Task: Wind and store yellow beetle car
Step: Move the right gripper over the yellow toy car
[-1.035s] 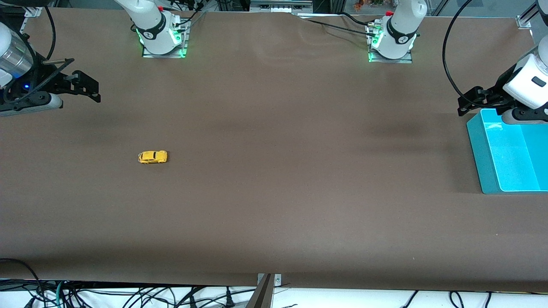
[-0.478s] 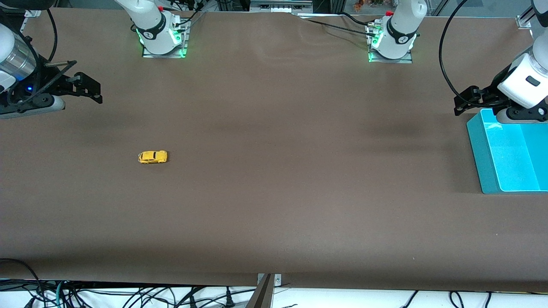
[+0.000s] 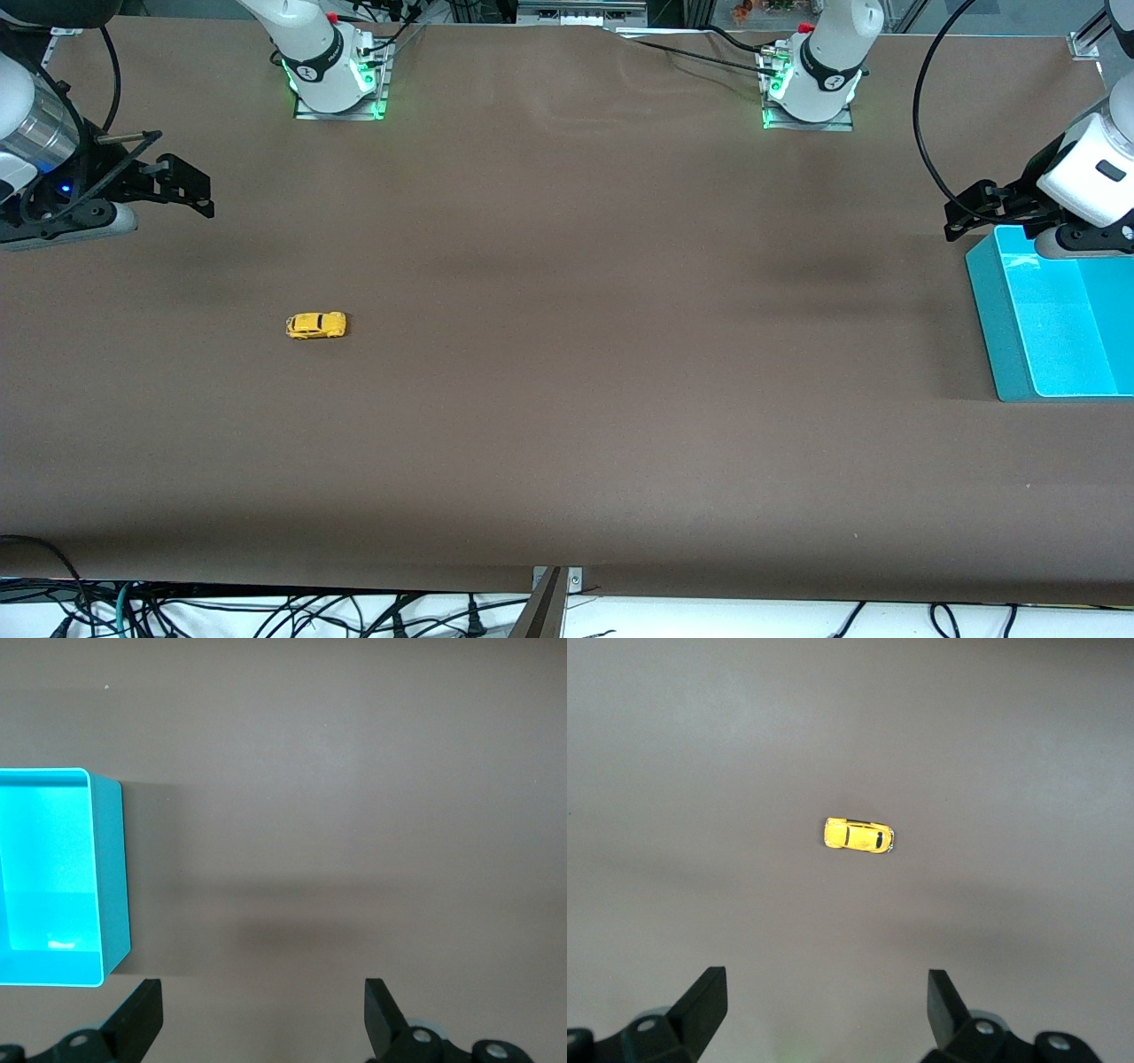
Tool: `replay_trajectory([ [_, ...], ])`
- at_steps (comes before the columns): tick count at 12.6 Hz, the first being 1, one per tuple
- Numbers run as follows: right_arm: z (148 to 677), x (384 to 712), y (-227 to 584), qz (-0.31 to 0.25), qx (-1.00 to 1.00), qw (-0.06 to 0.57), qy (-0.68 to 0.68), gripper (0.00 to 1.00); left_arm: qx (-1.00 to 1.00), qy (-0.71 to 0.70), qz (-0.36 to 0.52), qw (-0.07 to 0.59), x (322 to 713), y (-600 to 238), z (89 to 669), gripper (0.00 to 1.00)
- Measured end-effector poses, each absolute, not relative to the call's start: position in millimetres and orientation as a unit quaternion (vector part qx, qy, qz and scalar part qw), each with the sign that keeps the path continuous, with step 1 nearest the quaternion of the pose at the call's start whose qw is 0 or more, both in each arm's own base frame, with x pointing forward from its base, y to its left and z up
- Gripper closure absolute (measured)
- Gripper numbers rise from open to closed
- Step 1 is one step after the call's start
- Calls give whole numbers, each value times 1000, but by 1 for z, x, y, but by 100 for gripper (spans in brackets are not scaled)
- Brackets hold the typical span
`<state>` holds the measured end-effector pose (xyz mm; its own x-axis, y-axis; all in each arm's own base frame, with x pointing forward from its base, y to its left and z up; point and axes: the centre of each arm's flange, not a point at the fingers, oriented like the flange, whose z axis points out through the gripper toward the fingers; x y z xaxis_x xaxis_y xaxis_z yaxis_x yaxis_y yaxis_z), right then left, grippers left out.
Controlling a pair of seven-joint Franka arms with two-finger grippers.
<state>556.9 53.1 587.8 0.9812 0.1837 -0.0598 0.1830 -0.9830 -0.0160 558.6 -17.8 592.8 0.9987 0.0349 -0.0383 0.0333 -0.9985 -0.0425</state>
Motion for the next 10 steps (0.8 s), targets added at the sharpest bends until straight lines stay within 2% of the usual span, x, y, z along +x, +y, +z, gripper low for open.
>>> replay_trajectory([
  [6, 533, 558, 62, 56, -984, 11, -170, 0, -999, -18, 27, 21, 558, -17, 591, 0],
  [10, 492, 556, 64, 57, -956, 23, -287, 0, -999, -18, 28, 21, 558, -17, 590, 0],
])
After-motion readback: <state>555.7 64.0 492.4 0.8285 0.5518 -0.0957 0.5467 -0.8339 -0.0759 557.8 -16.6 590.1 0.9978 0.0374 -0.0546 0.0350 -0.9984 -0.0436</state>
